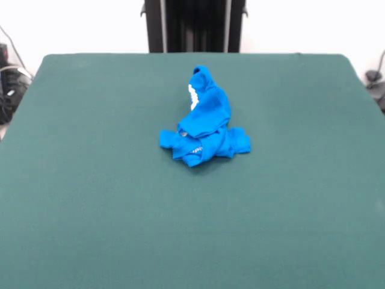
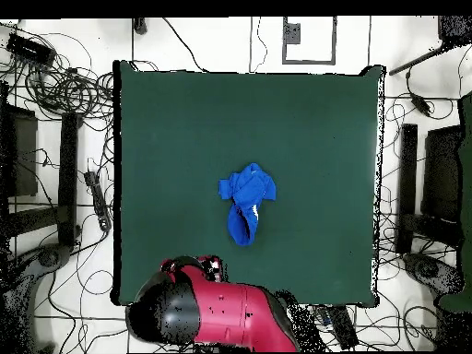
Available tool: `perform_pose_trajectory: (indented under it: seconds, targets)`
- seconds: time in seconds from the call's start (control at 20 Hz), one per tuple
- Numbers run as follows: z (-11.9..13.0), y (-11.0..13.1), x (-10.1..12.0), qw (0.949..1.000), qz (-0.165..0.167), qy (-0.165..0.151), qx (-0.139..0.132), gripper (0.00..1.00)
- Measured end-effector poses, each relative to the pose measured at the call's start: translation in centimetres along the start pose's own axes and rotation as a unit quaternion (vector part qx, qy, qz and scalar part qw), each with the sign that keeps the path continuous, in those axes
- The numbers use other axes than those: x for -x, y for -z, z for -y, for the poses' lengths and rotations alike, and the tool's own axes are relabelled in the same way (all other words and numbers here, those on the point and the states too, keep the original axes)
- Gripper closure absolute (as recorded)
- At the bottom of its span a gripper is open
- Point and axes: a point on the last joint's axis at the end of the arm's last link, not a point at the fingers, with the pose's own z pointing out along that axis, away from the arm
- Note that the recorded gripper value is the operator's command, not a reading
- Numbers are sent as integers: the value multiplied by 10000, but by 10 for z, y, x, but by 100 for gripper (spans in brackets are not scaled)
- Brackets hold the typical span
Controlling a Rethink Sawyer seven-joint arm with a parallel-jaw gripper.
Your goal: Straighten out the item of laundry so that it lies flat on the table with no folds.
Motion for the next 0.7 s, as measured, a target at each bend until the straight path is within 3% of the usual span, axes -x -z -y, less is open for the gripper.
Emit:
perform_pose_trajectory:
  seconds: [0.7]
  targets:
    - [14,-49,15,9996,-236,-149,-73,0]
